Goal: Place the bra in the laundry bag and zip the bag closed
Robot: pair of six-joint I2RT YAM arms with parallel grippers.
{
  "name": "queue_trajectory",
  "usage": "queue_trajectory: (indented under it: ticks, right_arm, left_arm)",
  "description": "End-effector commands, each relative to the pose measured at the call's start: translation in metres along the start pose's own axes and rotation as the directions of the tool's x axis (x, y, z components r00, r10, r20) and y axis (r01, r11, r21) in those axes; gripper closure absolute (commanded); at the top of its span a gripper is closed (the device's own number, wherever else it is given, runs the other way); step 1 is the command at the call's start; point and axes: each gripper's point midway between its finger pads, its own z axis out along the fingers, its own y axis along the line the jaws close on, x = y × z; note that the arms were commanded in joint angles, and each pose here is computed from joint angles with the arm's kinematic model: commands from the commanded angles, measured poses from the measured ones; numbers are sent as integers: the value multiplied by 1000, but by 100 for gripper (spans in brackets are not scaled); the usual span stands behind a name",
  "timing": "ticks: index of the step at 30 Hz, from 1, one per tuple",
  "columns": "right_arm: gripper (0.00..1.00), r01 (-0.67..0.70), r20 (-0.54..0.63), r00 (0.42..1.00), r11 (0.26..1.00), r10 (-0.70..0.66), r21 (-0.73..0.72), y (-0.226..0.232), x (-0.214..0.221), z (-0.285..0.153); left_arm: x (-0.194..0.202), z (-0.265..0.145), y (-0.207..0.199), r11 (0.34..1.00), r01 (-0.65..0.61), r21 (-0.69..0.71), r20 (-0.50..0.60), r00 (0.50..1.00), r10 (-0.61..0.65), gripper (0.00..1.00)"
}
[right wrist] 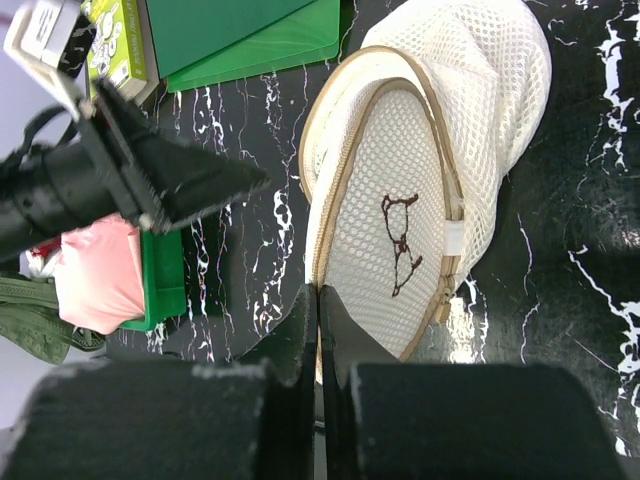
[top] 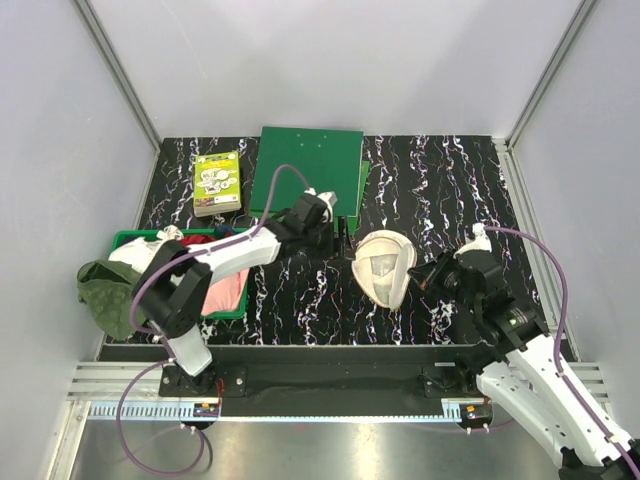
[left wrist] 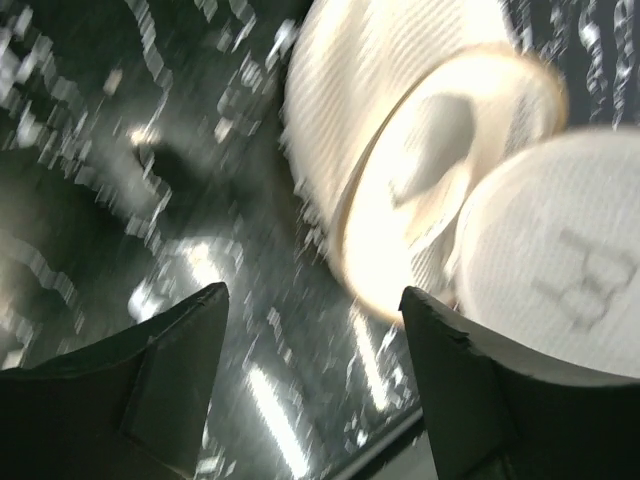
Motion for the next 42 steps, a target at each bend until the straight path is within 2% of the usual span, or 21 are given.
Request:
queue_trajectory:
  ticks: [1, 5, 6, 12, 16, 17, 20, 22, 24, 25, 29, 32, 33, 35, 36, 38, 39, 40, 42]
  right_arm:
    - [100, -9, 57, 998, 1000, 8, 4, 3, -15, -8]
    - [100, -3, 70, 998, 1000, 2, 8, 3, -18, -12]
    - [100, -2, 79, 997, 1000, 1, 14, 2, -20, -12]
    - [100, -12, 109, 994, 1000, 9, 26, -6, -20, -19]
    - [100, -39, 112, 993, 997, 32, 59, -18, -14, -19]
    - [100, -53, 122, 992, 995, 43, 79, -24, -15, -22]
    - [94, -129, 176, 980, 965, 89, 230, -59, -14, -35]
    - [79, -189, 205, 970, 941, 133, 280, -70, -14, -45]
    - [70, -279, 218, 952, 903, 215, 327, -81, -7, -54]
    - [58, -285, 207, 952, 901, 226, 327, -82, -3, -56]
    - [33, -283, 184, 953, 925, 241, 255, -73, 1, -71]
    - [2, -192, 170, 973, 954, 154, 232, -63, -8, -69]
    - [1, -126, 123, 987, 979, 106, 162, -44, -8, -58]
    - [0, -77, 15, 997, 984, 76, 162, -32, 3, -30]
    - [0, -72, -19, 997, 991, 75, 110, -20, 7, -14]
    - [4, -74, -88, 992, 985, 89, 155, -29, 23, 18]
    - [7, -78, -59, 995, 991, 85, 113, -19, 16, 32]
    - [10, -73, -81, 993, 985, 87, 158, -28, 22, 48]
    - [18, -89, -36, 995, 983, 96, 161, -26, 13, 67]
  left_arm:
    - [-19, 26, -30, 996, -63, 63, 24, 998, 62, 30]
    - [-26, 46, -37, 996, -79, 49, 12, 997, 78, 38]
    - [-21, 54, -27, 996, -84, 11, -18, 996, 84, 39]
    - [-35, 58, -28, 992, -120, -41, -27, 993, 119, 62]
    - [-44, 49, -33, 989, -137, -56, -11, 991, 137, 96]
    - [-51, 37, -38, 988, -142, -55, 16, 990, 143, 100]
    - [-65, 4, -52, 987, -155, -48, 84, 984, 158, 100]
    - [-67, -10, -58, 985, -168, -44, 108, 979, 172, 100]
    - [-68, -25, -64, 985, -169, -33, 130, 977, 172, 100]
    - [-64, -27, -62, 986, -163, -36, 125, 978, 167, 100]
    - [-56, -33, -60, 988, -150, -26, 116, 982, 152, 100]
    - [-51, -33, -63, 988, -152, -8, 101, 983, 152, 100]
    - [-48, -31, -62, 989, -148, -7, 92, 985, 148, 100]
    - [-47, -32, -65, 989, -149, 1, 92, 985, 148, 100]
    - [-45, -33, -67, 989, -147, 11, 91, 985, 145, 100]
    - [-45, -37, -70, 989, -146, 16, 98, 985, 144, 100]
    - [-44, -37, -70, 989, -144, 14, 98, 985, 142, 100]
    - [-44, -39, -70, 990, -144, 14, 101, 985, 142, 100]
    - [-40, -39, -68, 990, -139, 6, 99, 985, 138, 100]
